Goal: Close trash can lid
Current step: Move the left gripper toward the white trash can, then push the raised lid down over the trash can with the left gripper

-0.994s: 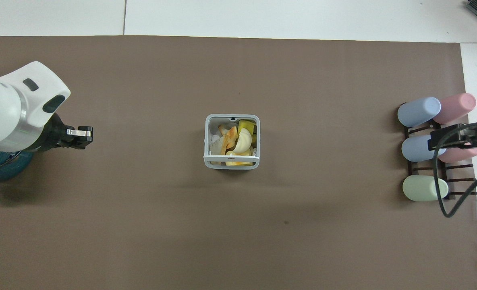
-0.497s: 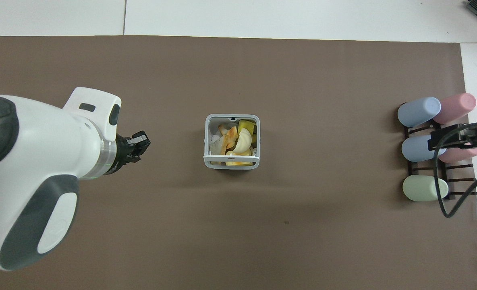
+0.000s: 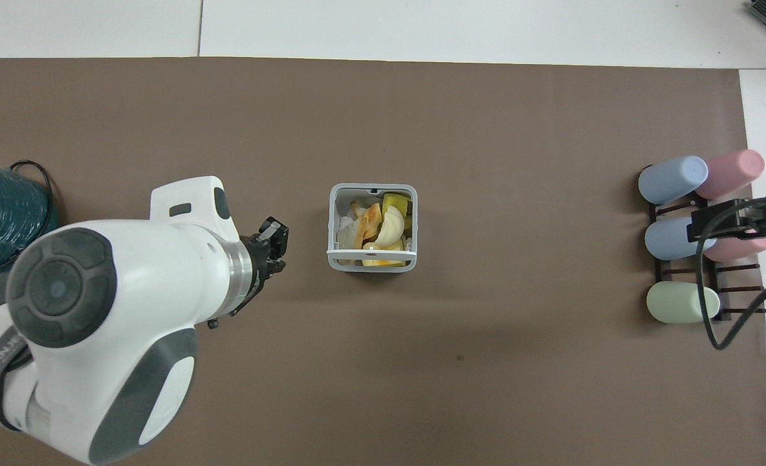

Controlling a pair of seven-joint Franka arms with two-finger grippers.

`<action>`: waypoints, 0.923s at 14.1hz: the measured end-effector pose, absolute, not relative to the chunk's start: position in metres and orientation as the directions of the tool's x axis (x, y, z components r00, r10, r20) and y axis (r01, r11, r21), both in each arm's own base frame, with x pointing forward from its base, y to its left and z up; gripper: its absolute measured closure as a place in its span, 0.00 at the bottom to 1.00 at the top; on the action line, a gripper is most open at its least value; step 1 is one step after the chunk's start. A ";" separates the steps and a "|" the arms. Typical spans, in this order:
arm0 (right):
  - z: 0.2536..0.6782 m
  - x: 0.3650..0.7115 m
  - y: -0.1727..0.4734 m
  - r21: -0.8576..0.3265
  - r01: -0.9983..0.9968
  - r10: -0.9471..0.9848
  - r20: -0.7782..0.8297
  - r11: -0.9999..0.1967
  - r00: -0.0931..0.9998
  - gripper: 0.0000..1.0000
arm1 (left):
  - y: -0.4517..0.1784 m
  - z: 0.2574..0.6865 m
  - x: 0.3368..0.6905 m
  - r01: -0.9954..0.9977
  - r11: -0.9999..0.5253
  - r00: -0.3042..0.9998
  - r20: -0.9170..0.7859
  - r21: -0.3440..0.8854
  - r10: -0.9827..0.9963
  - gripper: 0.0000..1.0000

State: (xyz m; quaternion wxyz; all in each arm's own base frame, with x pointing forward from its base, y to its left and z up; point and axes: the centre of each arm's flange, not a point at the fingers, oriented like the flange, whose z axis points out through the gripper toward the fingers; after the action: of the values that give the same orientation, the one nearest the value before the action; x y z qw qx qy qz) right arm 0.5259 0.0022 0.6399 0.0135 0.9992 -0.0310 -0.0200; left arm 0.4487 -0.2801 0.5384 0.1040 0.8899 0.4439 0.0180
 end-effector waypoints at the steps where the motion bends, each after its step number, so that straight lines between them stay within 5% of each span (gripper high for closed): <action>1: 0.640 0.526 0.002 0.028 -0.061 -0.062 -0.039 -0.998 0.997 0.00 | -0.294 0.532 0.440 0.806 -0.557 0.579 -0.073 0.201 0.812 0.99; 7: 0.640 0.526 0.002 0.028 -0.061 -0.062 -0.039 -0.998 0.997 0.00 | -0.336 0.519 0.412 0.898 -0.374 0.412 -0.146 0.232 0.899 0.99; 13: 0.640 0.526 0.002 0.028 -0.061 -0.062 -0.039 -0.998 0.997 0.00 | -0.352 0.482 0.433 0.915 -0.256 0.329 -0.206 0.312 0.922 0.99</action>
State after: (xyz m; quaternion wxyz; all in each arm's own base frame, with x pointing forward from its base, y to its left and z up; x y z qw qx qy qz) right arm 0.5259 0.0022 0.6399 0.0135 0.9992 -0.0309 -0.0200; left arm 0.4332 -0.3522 0.4824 0.1904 0.7925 0.5793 0.0091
